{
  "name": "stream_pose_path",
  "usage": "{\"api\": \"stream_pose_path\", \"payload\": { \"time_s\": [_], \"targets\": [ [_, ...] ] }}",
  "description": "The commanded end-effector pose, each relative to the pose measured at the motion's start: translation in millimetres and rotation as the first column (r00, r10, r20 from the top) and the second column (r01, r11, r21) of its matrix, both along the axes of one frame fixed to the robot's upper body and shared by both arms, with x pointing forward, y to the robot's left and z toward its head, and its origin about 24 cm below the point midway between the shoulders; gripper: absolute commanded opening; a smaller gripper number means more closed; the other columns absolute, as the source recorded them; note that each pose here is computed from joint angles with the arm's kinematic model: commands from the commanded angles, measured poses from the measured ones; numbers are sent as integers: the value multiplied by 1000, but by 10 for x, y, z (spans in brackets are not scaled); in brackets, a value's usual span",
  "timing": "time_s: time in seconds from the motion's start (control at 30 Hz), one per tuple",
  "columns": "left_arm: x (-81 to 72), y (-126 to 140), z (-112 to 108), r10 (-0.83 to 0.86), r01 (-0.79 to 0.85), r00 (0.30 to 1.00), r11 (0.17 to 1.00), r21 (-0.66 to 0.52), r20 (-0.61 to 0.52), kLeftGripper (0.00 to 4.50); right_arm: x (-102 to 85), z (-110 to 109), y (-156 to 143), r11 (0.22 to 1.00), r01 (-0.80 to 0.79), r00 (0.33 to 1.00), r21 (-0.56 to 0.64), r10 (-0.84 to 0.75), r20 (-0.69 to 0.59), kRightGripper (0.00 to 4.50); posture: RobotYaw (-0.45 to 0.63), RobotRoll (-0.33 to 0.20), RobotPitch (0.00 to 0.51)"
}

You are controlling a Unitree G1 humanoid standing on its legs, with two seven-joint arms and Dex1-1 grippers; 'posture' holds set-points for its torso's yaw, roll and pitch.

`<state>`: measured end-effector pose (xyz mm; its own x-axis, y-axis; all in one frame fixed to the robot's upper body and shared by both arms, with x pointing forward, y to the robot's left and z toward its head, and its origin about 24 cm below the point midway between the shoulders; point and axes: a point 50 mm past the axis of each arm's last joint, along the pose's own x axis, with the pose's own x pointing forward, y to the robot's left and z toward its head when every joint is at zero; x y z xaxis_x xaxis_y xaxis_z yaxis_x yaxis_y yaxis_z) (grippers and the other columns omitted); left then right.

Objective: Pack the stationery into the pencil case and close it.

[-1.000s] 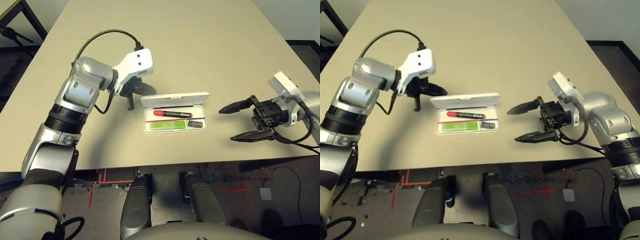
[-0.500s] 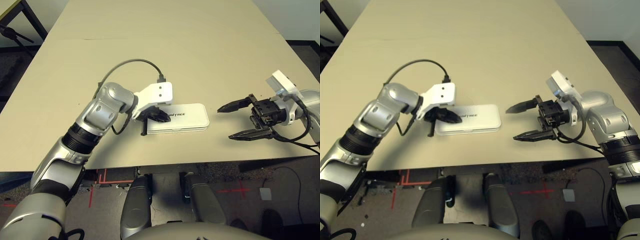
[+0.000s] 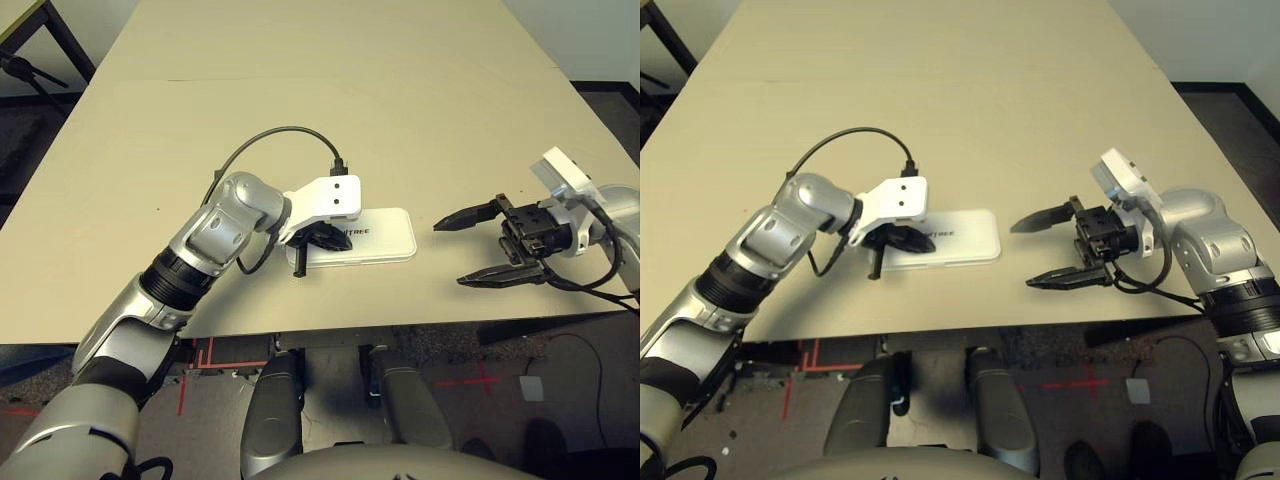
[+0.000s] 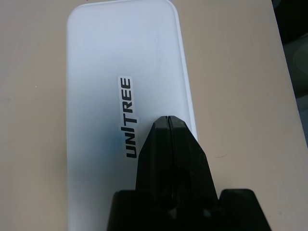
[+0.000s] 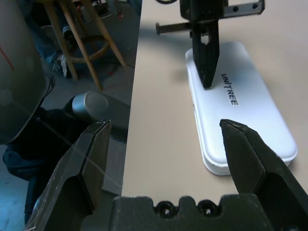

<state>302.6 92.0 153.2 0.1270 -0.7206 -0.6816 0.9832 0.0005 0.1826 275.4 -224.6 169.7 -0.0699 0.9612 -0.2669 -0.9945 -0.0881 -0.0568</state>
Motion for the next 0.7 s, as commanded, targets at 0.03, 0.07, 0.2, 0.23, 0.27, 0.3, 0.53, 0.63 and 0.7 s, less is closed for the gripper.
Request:
{"api": "stream_pose_path", "payload": {
  "time_s": [0.03,0.07,0.2,0.23,0.27,0.3,0.53,0.63,0.7],
  "targets": [
    [12,77,-128,71,-72,996,997,-18,-60,205,7,-11,3,998,37,999,42,-36,-12,4500,-47,0,207],
    [36,107,-88,104,-107,994,993,-51,-44,406,23,-3,14,996,59,998,65,-58,-18,4500,-47,0,207],
    [90,249,39,223,-223,975,961,-165,-17,1692,84,25,56,981,152,988,116,-148,-45,4500,-45,0,201],
    [100,298,74,261,-258,965,946,-197,-15,2125,101,34,65,974,180,983,137,-174,-50,4500,-46,0,199],
    [122,364,120,322,-316,947,918,-241,-14,2494,128,49,71,961,221,975,168,-216,-50,4500,-45,0,197],
    [144,428,160,380,-368,925,886,-283,-12,2853,156,61,73,945,262,965,195,-258,-49,4500,-38,0,194],
    [371,1086,460,832,-619,553,447,-646,47,4459,449,125,8,710,613,768,346,-639,-49,4500,-9,0,178],
    [359,1351,478,929,-618,369,237,-750,-10,4459,610,141,-88,510,752,592,417,-801,-88,4500,-2,0,170],
    [317,1481,423,962,-607,274,162,-778,-14,4459,734,110,-213,305,856,385,417,-915,-122,4500,-3,0,167]
  ]
}}
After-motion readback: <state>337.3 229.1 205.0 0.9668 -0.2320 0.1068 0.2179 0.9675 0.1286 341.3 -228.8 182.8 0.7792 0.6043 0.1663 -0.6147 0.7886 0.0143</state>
